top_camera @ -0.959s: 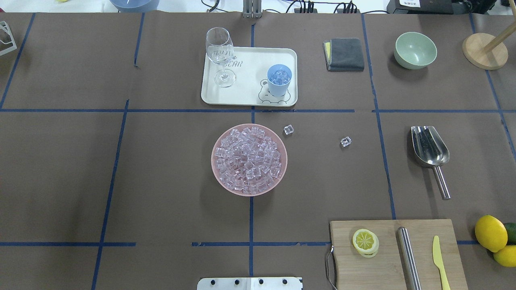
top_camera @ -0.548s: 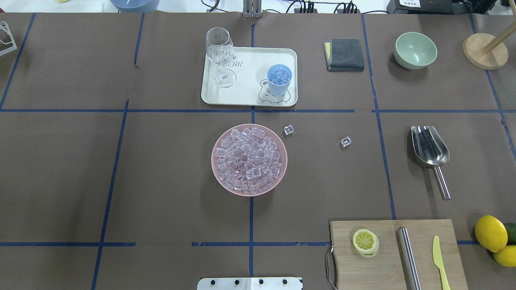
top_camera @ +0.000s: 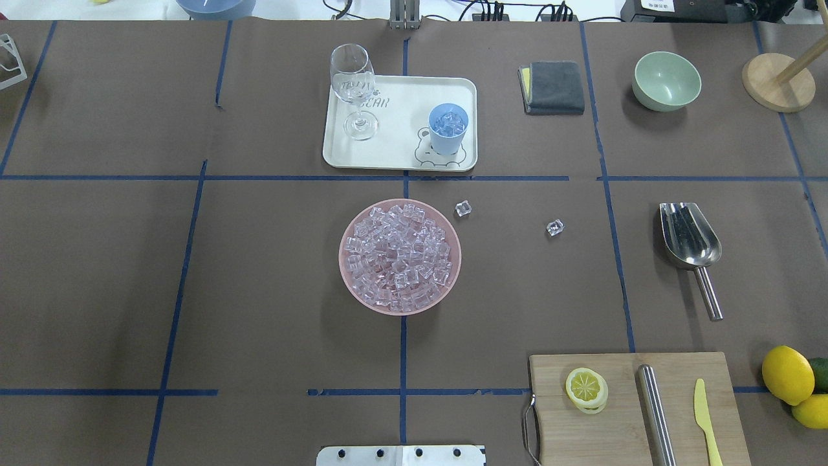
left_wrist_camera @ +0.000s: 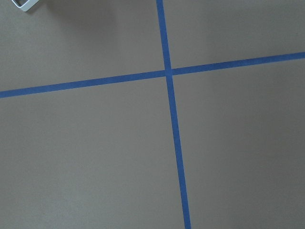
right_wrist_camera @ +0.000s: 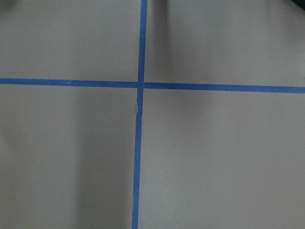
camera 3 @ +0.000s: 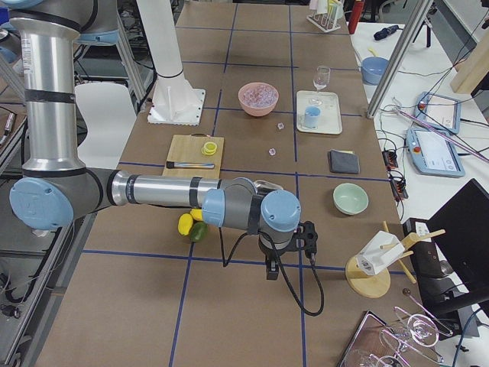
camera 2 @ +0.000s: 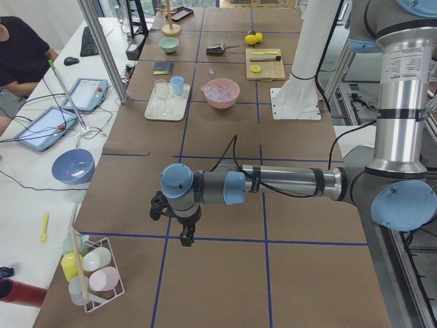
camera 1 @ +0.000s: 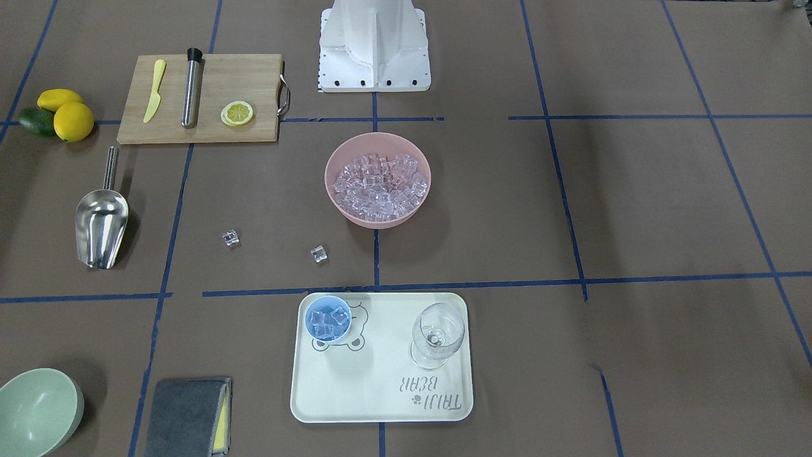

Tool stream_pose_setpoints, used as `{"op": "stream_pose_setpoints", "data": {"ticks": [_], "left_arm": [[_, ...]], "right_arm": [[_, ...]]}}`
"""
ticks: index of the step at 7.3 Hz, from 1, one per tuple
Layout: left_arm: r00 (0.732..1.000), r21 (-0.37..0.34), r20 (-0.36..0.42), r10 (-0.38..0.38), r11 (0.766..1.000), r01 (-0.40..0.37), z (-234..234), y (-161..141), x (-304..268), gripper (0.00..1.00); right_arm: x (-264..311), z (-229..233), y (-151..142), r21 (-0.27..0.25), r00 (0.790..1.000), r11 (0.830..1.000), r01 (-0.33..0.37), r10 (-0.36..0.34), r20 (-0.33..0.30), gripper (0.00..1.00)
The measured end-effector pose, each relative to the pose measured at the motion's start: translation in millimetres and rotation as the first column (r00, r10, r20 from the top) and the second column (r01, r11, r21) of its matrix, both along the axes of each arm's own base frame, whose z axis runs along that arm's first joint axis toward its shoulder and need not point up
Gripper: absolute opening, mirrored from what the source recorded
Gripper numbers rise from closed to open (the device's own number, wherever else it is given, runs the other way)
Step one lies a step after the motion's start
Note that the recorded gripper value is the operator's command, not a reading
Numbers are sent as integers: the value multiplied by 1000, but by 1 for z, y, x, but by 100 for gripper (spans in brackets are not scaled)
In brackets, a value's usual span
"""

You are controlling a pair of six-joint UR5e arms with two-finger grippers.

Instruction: Put ice in cup with scoop

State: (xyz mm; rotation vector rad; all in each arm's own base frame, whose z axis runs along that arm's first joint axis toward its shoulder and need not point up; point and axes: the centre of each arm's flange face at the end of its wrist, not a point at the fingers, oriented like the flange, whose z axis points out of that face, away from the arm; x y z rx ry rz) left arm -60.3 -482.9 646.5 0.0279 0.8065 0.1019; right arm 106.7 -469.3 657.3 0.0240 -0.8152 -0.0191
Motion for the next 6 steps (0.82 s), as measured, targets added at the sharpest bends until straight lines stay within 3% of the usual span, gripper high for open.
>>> {"op": "stream_pose_setpoints", "data": {"ticks": [3,6], "left_arm": [[996,-41,0,-88,995,88,-1,-4,0,100],[995,-48,0,-104,993,104,-2,-4,0,100]], "right_arm": [[0,-1,-1,3,1000,1000,0,0,0,100],[0,-3,-2,5,1000,1000,0,0,0,100]]}}
